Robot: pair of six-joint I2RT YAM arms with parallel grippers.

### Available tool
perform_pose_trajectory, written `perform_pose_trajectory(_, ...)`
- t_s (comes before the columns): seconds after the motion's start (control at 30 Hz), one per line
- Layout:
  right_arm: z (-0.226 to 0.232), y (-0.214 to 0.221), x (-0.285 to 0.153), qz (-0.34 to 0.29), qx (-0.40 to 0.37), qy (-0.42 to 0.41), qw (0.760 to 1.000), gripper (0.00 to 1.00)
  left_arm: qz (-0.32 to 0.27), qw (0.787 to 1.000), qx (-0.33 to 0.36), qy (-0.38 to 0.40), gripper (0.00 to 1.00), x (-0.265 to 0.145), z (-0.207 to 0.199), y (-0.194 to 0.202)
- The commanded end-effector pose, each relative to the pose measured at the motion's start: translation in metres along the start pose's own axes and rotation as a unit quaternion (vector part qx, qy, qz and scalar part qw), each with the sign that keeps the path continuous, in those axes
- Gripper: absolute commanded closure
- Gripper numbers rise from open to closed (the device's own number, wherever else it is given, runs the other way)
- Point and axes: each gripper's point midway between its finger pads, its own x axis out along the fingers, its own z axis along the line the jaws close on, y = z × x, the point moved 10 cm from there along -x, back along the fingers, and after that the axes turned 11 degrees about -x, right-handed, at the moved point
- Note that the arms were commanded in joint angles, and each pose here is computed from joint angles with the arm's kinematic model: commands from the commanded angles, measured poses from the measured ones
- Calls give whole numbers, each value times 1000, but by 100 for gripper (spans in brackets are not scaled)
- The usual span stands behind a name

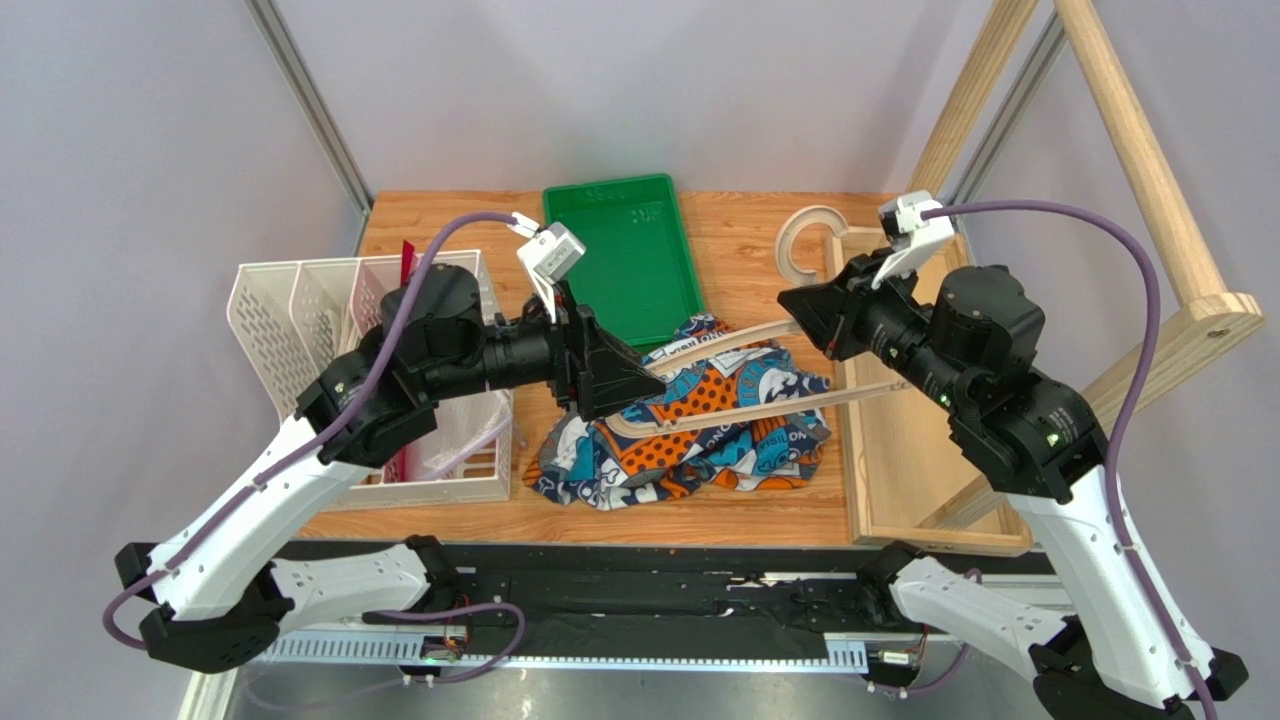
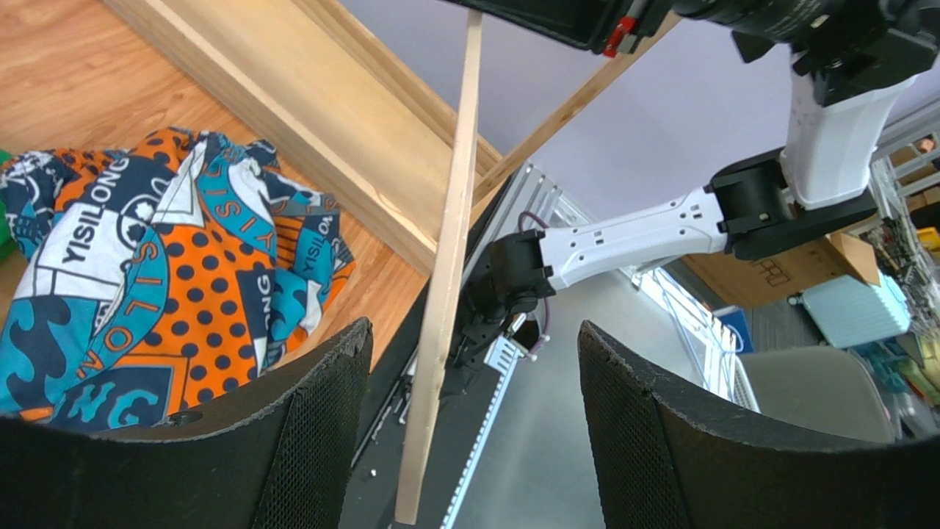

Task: Remove the shorts from the hanger

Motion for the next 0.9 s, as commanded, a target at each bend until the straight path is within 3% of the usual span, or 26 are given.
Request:
perform_pose_trajectory(0.0,-1,-14,-12,-39,-7,3,999,100,0,1000,13,8,27,5,2,1)
perform_pose_trajectory(0.17,-1,-15,-14,-45,2,12,999,100,15,1000,-2,8,30,11,8,9)
perform_pose_trajectory(0.27,-1,-17,-14,-49,9,17,999,100,13,1000,-12,14,37,14,11,14)
perform_pose_trajectory(0.33,0,-18,-13,-50,18,15,998,100,6,1000,-21,22,50,14,10,15)
perform_pose_trajectory(0.37,0,-20,-13,-54,21,14,998,100,7,999,-24,33,65,16,9,15)
perform_pose_trajectory(0.4,0,-21,-13,-56,24,14,998,100,6,999,-24,34,88,17,9,15)
perform_pose_trajectory(0.47,1,-21,-13,-56,28,14,998,99,2,999,-23,33,100,18,7,15)
perform_pose_trajectory(0.57,1,-21,-16,-54,37,16,998,89,-10,999,-20,23,100,16,8,14)
perform_pose_trajectory(0.6,1,-20,-17,-50,39,15,998,78,-19,999,-18,24,100,12,6,13)
perform_pose_trajectory(0.67,2,-20,-21,-38,44,13,998,66,-29,999,-13,16,100,10,7,12)
perform_pose_trajectory(0.77,4,-21,-31,-23,52,4,998,36,-36,999,-2,16,100,7,7,12)
perform_pose_trajectory(0.87,8,-22,-42,-14,67,-12,998,25,-45,999,2,8,100,6,8,11)
